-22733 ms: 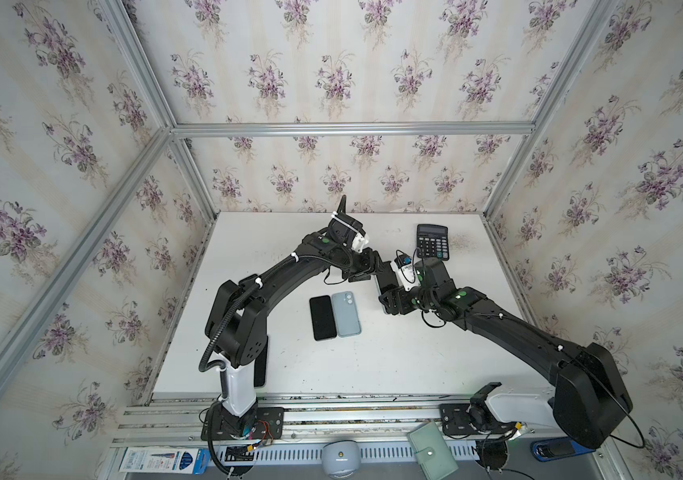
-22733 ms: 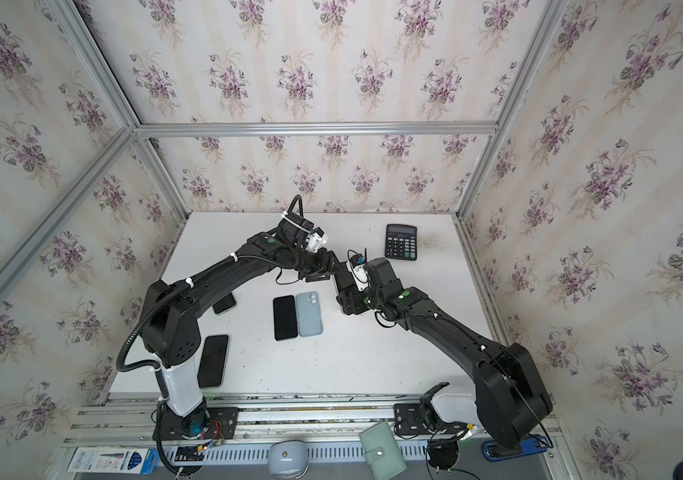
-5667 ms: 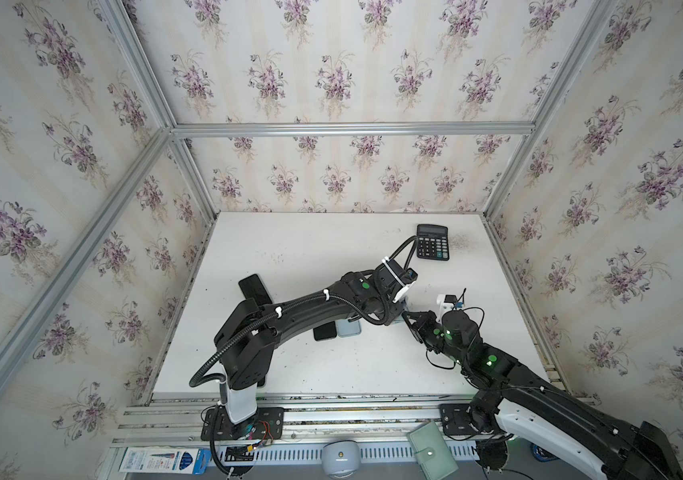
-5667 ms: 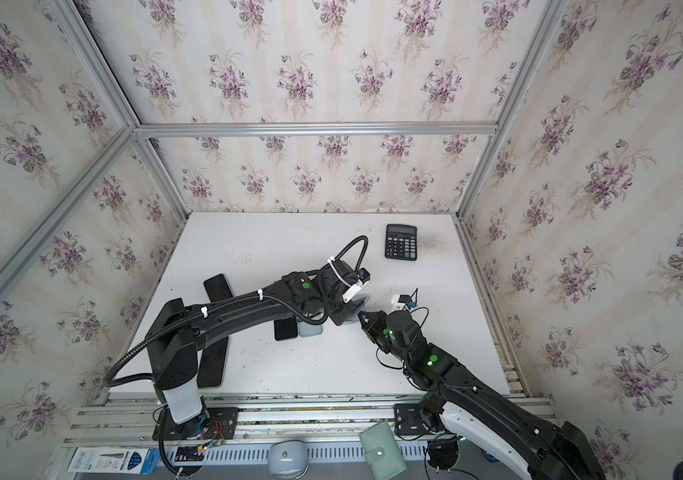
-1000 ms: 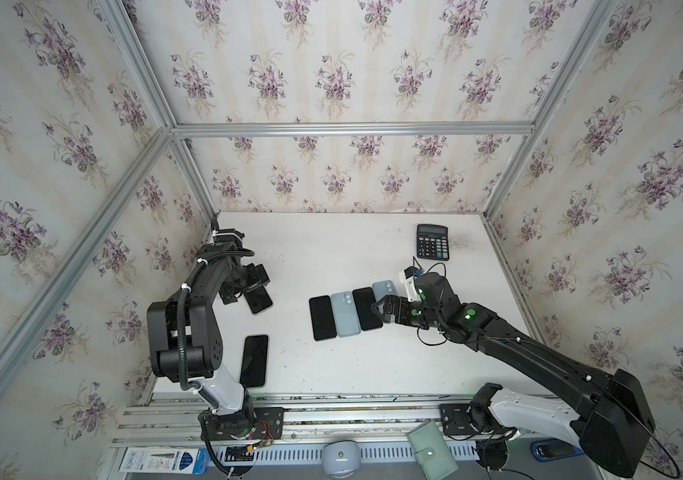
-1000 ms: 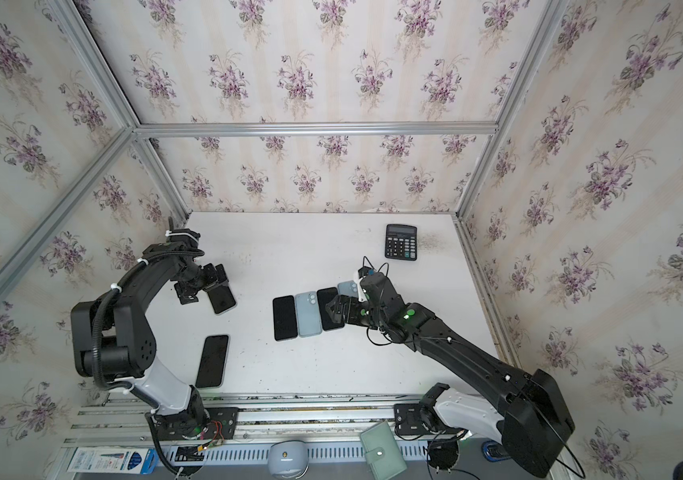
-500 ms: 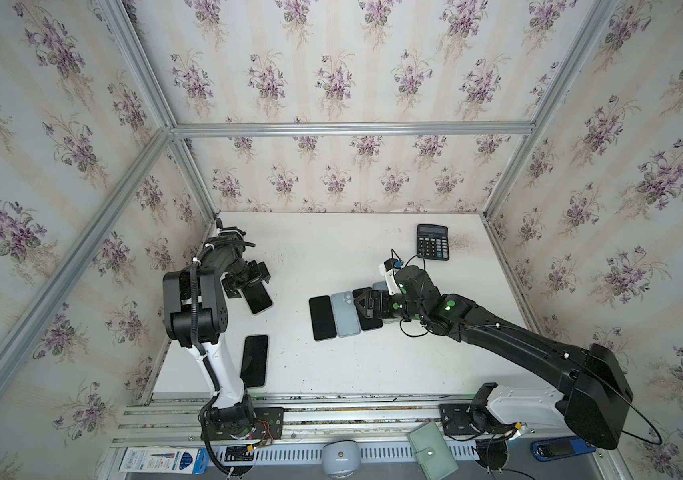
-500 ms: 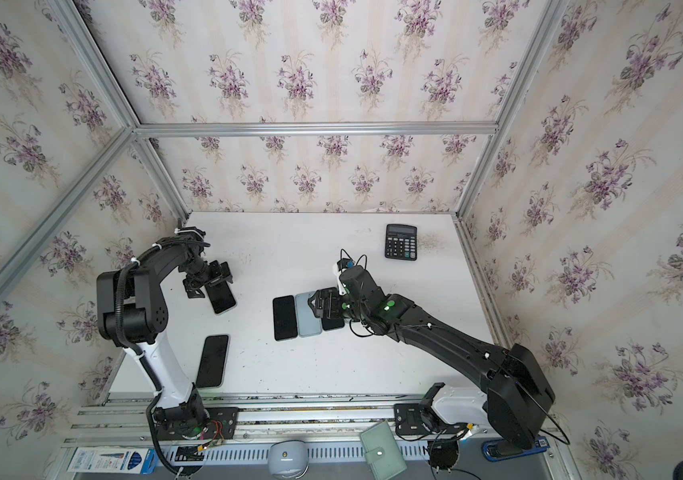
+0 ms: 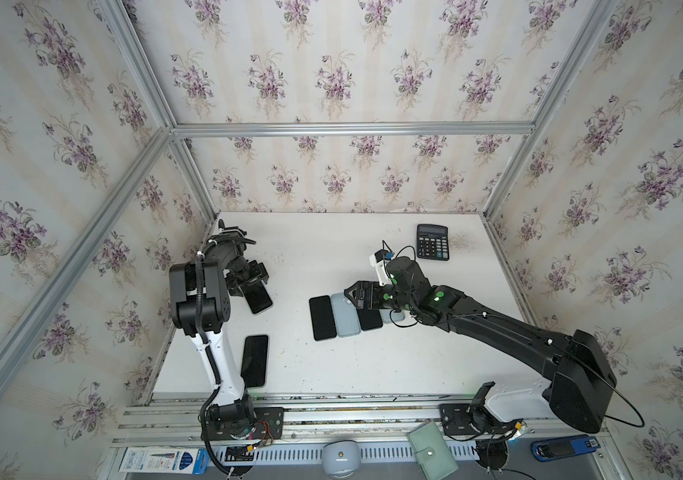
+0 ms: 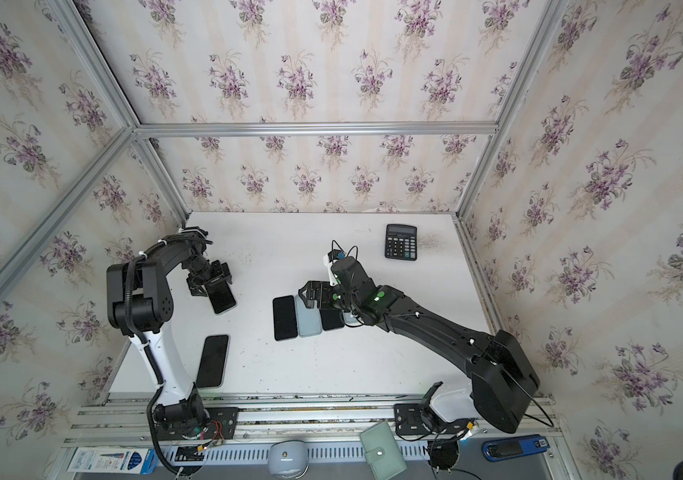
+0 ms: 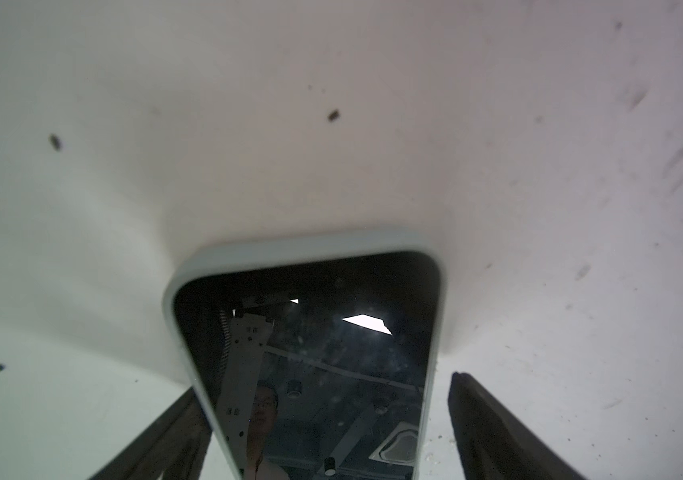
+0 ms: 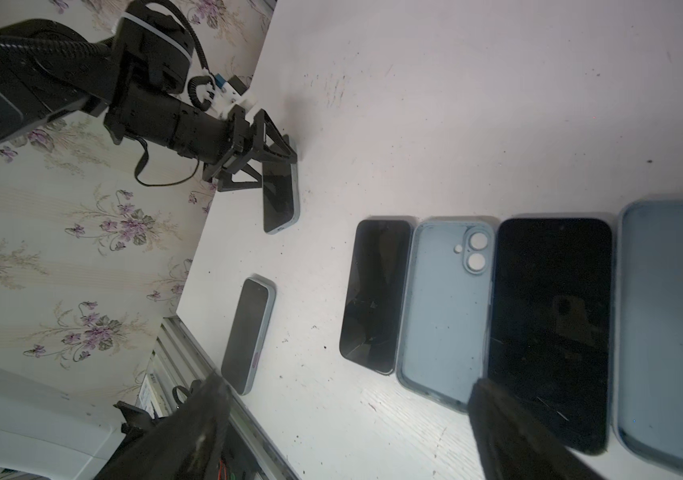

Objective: Take the phone out of the phone case

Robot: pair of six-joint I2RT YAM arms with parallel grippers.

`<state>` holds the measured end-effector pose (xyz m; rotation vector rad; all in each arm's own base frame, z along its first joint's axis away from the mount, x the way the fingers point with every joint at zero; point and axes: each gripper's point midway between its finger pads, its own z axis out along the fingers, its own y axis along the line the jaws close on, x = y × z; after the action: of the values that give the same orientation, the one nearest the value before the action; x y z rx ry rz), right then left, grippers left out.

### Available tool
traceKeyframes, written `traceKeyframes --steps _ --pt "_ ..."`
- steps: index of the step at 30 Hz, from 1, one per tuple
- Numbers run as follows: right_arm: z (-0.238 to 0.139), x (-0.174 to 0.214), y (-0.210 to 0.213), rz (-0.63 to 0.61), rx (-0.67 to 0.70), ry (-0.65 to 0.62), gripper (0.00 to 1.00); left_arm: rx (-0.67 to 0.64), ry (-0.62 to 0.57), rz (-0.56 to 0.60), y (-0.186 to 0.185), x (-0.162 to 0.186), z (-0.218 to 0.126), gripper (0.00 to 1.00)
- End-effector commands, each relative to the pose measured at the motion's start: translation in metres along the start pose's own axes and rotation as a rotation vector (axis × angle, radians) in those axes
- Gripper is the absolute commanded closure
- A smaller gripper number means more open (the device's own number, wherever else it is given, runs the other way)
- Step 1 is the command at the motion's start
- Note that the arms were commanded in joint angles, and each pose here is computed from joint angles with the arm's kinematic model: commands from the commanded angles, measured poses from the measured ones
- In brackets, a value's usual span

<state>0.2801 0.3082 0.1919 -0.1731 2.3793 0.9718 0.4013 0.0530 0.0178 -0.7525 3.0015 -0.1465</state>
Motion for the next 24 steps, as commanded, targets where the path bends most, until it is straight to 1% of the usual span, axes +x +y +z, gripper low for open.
traceKeyframes --steps 1,5,15,24 --pt "-0.001 -0.014 0.013 -0.026 -0.039 -0.041 0.07 0.016 0.041 -0.004 -0.002 0.005 0.004 0.18" --pt "0.000 -0.016 0.013 -0.032 -0.039 -0.046 0.07 0.024 0.058 -0.004 -0.004 0.006 0.008 0.25" --pt "0.012 -0.011 0.006 -0.013 -0.041 -0.036 0.07 0.026 0.068 0.011 -0.003 0.012 0.006 0.28" --pt "0.030 -0.007 0.003 0.000 -0.056 -0.017 0.08 0.036 0.050 0.024 -0.003 0.015 -0.005 0.34"
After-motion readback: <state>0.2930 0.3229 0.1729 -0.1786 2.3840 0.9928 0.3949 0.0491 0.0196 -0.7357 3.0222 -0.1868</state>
